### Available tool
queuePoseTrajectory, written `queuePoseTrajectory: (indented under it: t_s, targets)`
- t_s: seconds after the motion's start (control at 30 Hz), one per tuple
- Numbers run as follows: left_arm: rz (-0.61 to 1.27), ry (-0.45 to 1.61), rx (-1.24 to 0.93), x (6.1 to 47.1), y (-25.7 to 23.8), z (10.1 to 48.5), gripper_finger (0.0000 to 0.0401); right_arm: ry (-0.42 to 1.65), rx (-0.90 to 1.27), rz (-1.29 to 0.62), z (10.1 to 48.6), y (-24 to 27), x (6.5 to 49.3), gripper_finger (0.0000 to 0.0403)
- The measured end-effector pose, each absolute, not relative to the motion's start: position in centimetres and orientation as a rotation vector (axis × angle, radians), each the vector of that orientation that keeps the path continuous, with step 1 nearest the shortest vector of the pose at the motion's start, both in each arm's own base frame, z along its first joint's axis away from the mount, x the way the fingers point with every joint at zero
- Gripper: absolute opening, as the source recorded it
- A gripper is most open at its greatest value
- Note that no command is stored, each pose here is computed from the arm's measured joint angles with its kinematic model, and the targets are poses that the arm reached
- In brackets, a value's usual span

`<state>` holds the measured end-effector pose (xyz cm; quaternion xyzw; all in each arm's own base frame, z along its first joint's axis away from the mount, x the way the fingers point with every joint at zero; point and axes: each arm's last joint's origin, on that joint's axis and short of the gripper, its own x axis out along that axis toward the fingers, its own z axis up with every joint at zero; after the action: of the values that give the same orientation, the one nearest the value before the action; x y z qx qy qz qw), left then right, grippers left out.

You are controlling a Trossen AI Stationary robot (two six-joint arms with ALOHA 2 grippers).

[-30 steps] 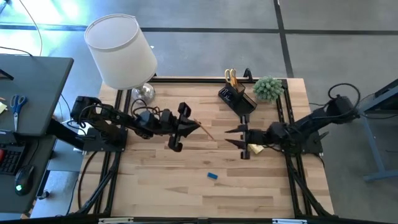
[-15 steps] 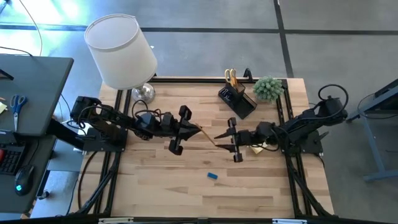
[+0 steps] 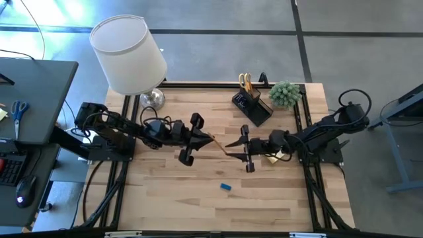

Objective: Pick and place office supplies into organizer
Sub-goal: Put the orange pencil into the desk organizer

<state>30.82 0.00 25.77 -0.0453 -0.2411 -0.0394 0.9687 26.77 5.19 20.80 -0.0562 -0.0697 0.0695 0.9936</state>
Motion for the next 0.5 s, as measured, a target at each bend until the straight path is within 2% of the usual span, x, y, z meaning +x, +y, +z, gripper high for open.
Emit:
queuePoseTrajectory:
  t_s: [0.17, 0.5]
  targets:
    - [-0.078, -0.482, -0.091, 30.84, 0.01, 25.72, 0.0, -0.133, -0.084, 0.196, 20.73, 5.35, 26.75, 0.0129]
    - [-0.081, -0.467, -0.091, 30.91, 0.0, 25.59, 0.0001, -0.126, -0.017, 0.184, 20.73, 5.31, 26.76, 0.0129]
